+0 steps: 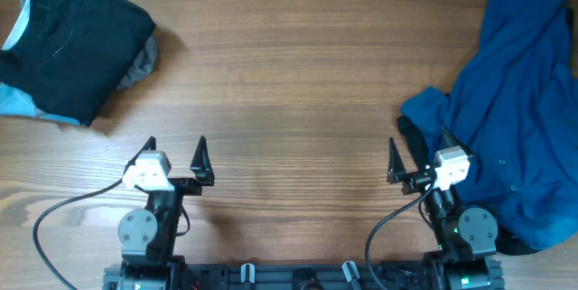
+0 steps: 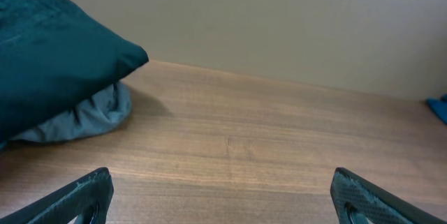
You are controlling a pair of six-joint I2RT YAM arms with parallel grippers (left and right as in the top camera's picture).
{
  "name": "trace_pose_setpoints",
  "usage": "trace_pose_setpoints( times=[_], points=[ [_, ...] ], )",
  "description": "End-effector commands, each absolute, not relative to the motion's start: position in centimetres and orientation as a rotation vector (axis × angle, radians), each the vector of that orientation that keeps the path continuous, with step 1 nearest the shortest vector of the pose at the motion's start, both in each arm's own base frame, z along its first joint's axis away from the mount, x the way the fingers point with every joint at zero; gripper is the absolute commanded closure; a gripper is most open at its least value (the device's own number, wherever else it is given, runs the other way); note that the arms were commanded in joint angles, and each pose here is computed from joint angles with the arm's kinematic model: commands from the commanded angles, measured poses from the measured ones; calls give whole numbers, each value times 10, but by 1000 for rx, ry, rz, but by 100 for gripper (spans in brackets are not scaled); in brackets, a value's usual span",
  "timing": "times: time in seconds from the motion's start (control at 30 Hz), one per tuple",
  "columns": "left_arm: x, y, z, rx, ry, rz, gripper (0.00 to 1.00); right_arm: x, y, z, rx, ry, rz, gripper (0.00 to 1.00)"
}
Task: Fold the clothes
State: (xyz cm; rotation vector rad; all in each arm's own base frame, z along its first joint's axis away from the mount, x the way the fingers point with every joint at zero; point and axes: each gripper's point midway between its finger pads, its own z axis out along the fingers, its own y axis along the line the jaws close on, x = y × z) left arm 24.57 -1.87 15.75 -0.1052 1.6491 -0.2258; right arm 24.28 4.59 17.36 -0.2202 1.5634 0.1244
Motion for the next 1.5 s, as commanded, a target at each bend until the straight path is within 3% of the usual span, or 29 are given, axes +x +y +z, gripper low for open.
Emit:
trace_pose_setpoints(
  times=[0.0, 1.47],
  points=[
    [245, -19, 156, -86, 1648, -212, 0, 242, 45, 176, -208, 1552, 129, 0],
    [245, -24, 156, -68, 1650, -228, 0, 242, 45, 176, -208, 1552, 129, 0]
  ],
)
